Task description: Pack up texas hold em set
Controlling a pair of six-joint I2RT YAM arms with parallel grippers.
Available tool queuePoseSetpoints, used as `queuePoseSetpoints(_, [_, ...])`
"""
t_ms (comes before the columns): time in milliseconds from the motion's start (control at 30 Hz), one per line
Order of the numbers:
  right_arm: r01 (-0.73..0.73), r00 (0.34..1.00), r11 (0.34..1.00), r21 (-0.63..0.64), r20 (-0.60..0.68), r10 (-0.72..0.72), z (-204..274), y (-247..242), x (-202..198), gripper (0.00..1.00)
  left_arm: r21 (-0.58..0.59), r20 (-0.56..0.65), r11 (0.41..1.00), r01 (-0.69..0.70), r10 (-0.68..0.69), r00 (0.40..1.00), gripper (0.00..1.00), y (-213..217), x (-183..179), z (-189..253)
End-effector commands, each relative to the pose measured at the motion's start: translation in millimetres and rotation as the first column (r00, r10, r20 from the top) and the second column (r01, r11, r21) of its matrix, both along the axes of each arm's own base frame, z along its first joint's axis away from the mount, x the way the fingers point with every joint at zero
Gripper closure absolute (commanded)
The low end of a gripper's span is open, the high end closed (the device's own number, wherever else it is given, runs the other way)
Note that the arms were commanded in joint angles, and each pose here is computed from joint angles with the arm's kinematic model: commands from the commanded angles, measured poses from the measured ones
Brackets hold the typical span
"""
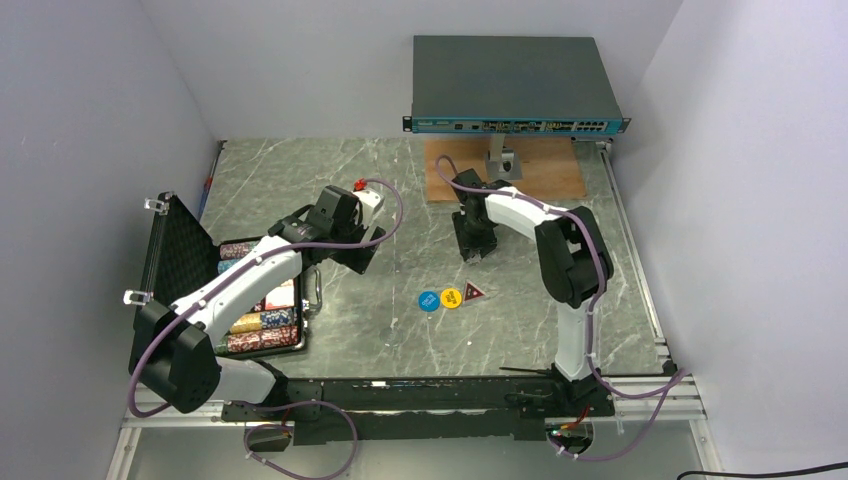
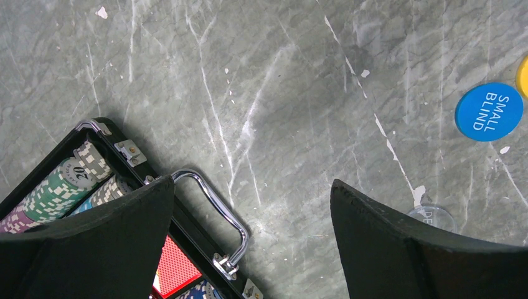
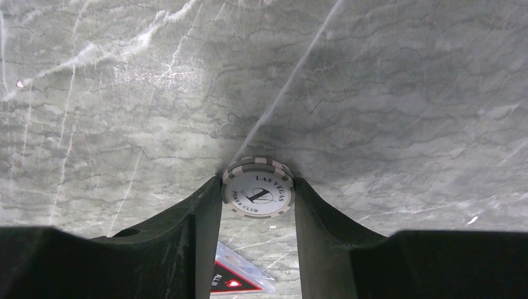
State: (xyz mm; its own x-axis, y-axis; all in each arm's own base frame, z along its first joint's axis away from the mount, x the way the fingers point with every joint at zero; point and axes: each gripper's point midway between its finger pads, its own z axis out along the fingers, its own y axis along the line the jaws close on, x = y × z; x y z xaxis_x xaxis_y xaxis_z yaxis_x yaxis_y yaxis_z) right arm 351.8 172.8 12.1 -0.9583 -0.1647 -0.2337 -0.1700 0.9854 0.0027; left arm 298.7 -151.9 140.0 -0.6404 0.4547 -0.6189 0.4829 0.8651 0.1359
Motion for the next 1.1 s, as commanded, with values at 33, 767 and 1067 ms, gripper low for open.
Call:
queuePoseSetpoints(33, [0.009, 0.995, 0.999, -0.038, 0.099, -0.005, 5.0, -6.6, 13.5, 1.00, -0.032, 0.038, 0.999, 0.012, -0.011, 0.999, 0.04, -9.7, 8.9, 15.2])
queuePoseSetpoints(767, [-0.205, 0.938, 0.967, 0.148, 0.311, 0.151, 83.5, 39.1, -5.9, 1.00, -0.419, -0.065, 0.906, 0.062, -0.099, 0.993, 0.05, -59.2, -10.0, 40.4])
queuePoseSetpoints(1067, [-0.523, 0.804, 0.811, 0.263, 0.469, 0.366, 128.1, 124.1, -66.8, 1.00, -0.879, -0.272, 0.433, -0.199, -0.112, 0.956, 0.12, -76.8, -22.5, 52.7])
